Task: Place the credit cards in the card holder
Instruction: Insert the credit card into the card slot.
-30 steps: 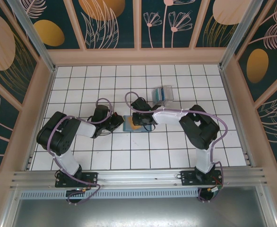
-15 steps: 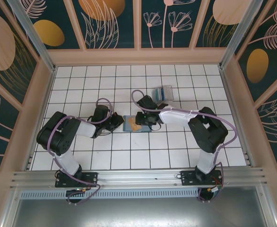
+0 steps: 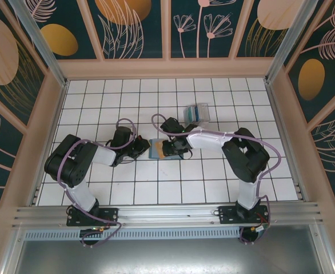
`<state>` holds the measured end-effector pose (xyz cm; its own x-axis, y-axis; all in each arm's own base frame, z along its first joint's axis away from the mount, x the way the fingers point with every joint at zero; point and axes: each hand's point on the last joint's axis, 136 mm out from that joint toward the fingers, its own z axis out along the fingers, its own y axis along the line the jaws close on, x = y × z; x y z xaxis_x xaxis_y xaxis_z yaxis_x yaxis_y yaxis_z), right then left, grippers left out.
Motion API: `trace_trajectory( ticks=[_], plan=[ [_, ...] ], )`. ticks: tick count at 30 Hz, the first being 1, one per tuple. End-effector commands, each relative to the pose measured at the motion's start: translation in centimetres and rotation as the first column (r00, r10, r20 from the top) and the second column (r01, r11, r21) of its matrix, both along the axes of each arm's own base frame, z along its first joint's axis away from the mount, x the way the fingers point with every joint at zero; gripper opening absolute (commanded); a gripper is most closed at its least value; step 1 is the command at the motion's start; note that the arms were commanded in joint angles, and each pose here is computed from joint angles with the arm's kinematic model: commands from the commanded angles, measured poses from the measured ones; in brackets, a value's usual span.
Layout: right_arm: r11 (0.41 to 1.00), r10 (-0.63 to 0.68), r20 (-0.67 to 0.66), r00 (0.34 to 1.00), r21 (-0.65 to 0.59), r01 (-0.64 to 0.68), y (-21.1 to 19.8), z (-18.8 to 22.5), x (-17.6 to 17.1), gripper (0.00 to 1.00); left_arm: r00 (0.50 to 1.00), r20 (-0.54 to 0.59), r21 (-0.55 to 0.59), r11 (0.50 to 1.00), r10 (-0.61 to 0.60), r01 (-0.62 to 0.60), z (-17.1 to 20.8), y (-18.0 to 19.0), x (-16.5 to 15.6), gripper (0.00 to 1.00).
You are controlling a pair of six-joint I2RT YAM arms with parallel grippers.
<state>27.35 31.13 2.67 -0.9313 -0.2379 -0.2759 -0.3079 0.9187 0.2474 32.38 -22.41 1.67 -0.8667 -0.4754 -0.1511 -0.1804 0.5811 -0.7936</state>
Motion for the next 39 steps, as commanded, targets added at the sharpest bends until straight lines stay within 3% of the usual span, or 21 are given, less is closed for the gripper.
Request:
trace_trajectory(
  ticks=[1,7,13,24,39],
  plan=[
    [1.0,-0.025,-0.06,0.998,-0.02,0.024,-0.7,-0.8,-0.3,0.31,0.997,-0.068,0.037,0.999,-0.021,0.023,-2.1,0.1,-1.1,0.0],
    [0.992,-0.02,-0.181,0.983,0.123,0.043,0.7,-0.8,-1.3,0.31,0.997,-0.074,0.036,0.999,-0.025,0.028,-2.3,0.1,-1.3,0.0],
    [0.973,-0.04,-0.218,0.975,0.215,0.088,1.0,0.0,-0.9,0.26,0.997,-0.076,0.029,0.999,-0.025,0.027,-2.6,0.0,-1.4,0.0],
    [0.95,-0.078,-0.202,0.976,0.28,0.134,0.2,1.4,-0.3,0.01,0.997,-0.076,0.031,0.999,-0.026,0.028,-2.7,0.1,-1.4,0.0],
    [0.896,-0.184,-0.202,0.962,0.367,0.249,-1.0,1.5,-0.5,0.0,0.995,-0.091,0.032,0.999,-0.031,0.034,-3.0,0.1,-1.8,0.0]
  ],
)
